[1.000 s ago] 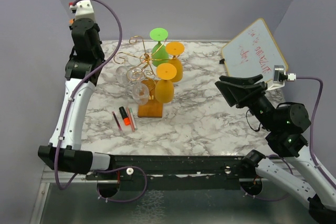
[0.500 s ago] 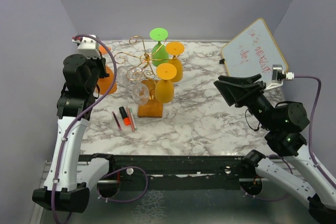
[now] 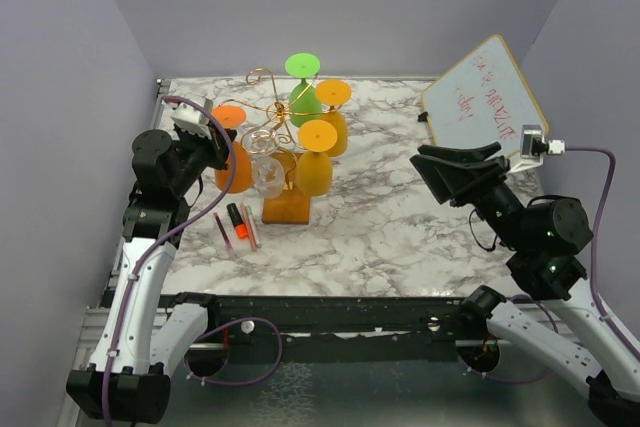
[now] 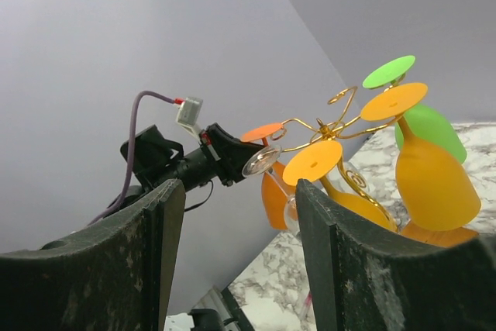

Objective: Place the wine glass upside down on the wine glass rack

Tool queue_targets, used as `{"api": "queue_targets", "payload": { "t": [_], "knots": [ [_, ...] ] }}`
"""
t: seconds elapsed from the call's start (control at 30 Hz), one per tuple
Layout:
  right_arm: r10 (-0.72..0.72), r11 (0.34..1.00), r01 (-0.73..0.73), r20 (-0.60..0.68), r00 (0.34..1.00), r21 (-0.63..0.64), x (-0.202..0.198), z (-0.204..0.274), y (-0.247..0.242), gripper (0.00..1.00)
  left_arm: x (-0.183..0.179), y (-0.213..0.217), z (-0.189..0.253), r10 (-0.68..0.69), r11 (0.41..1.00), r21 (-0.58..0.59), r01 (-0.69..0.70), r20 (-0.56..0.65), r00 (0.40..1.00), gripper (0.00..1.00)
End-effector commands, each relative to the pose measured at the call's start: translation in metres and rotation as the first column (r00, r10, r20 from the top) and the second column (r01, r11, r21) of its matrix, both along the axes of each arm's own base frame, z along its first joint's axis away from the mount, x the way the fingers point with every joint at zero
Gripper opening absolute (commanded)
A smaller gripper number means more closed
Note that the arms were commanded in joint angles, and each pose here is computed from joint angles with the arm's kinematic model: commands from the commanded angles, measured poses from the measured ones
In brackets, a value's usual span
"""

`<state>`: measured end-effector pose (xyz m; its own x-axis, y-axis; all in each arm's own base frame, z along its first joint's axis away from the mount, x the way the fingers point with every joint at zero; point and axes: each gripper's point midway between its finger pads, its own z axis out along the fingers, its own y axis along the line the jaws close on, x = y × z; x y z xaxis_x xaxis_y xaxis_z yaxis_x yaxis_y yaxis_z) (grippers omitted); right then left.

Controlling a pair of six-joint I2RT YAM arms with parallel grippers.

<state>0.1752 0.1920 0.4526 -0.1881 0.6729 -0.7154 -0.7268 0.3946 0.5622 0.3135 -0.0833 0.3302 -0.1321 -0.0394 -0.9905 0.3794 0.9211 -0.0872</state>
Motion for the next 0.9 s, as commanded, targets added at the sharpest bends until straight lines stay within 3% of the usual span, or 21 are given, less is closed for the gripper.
{"api": "queue_targets", "payload": {
  "t": [0.0,0.2,0.4,0.63,0.87],
  "knots": [
    [-0.018,0.999,0.017,-0.017,1.000,-0.047,0.007,-0.003,0.003,0.63,-0.007,-0.014,0.026,-0.088,0.996,-0.019,0.090,0.105,0.991,0.00],
    [-0.031,0.981,0.007,-0.118,0.992,-0.196,0.036,-0.011,0.027,0.62,-0.013,-0.005,0.033,-0.047,0.999,0.012,0.046,0.116,0.992,0.00],
    [0.067,0.930,-0.159,-0.272,0.960,-0.332,0.073,-0.019,0.084,0.62,-0.027,0.000,0.042,-0.032,0.999,0.035,0.028,0.138,0.990,0.00],
    [0.150,0.916,-0.271,-0.376,0.914,-0.295,0.109,-0.013,0.144,0.65,-0.040,0.000,0.051,-0.059,0.996,0.080,0.044,0.197,0.979,0.00],
    [0.250,0.898,-0.369,-0.413,0.876,-0.241,0.104,0.000,0.215,0.65,-0.046,0.002,0.059,-0.058,0.994,0.100,0.034,0.245,0.968,0.00]
  ]
}}
